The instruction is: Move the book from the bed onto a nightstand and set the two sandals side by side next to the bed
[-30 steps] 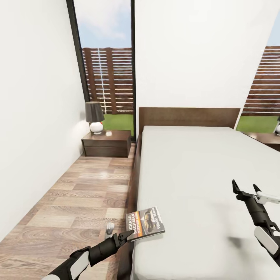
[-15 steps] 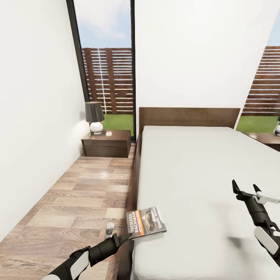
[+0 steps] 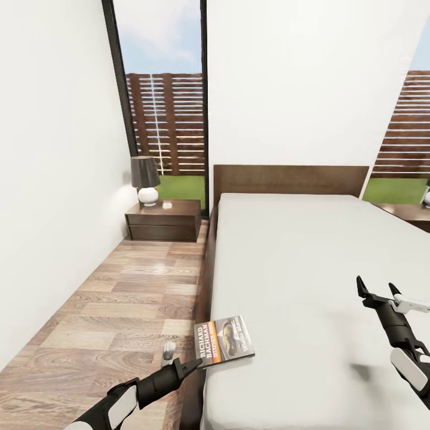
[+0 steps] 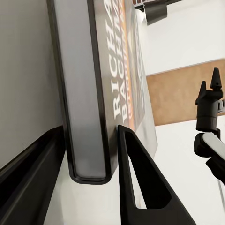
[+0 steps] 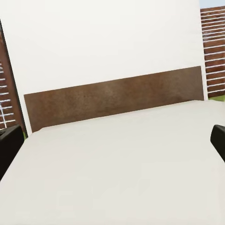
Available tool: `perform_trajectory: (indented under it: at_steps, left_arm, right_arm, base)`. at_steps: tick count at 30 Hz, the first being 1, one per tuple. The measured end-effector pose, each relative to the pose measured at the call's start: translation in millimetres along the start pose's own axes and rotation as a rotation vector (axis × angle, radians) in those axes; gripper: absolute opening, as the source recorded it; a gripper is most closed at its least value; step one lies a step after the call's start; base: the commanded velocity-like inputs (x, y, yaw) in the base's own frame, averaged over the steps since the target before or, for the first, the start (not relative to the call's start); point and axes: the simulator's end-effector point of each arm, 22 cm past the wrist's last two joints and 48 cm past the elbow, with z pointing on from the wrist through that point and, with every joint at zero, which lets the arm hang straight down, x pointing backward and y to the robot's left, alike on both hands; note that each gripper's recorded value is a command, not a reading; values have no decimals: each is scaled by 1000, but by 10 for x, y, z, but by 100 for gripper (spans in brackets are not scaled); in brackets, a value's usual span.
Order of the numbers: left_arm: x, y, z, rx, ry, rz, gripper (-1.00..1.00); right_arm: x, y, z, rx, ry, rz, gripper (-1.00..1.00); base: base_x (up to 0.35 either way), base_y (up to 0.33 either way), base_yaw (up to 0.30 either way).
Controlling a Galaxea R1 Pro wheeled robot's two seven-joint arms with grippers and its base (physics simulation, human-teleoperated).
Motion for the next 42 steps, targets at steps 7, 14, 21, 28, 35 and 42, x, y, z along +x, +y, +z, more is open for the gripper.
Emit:
perform_trajectory:
  at_steps: [7,14,21,28,35,42]
  left_arm:
    - [-8,-25,2,2,1,-1,-100]
    - [-67,-158,-3,-1,4,2,-100]
    - [-134,-297,-9,-1,4,4,-100]
    - [-199,-438,-14,1,4,4,-100]
    - [-262,-576,-22,2,4,4,-100]
    - [-326,-707,-31,0,3,4,-100]
  right_arm:
    - [-20,4,11,0,0,0,100]
    - [-152,34,86,0,0,0,100]
    - [-283,64,158,0,0,0,100]
    - [-413,93,229,0,0,0,100]
    - [-542,121,297,0,0,0,100]
    - [-672,153,364,-1,0,0,100]
  base:
    - [0,0,0]
    - [0,0,0]
    - [0,0,0]
    - [0,0,0]
    - [0,0,0]
    - [0,0,0]
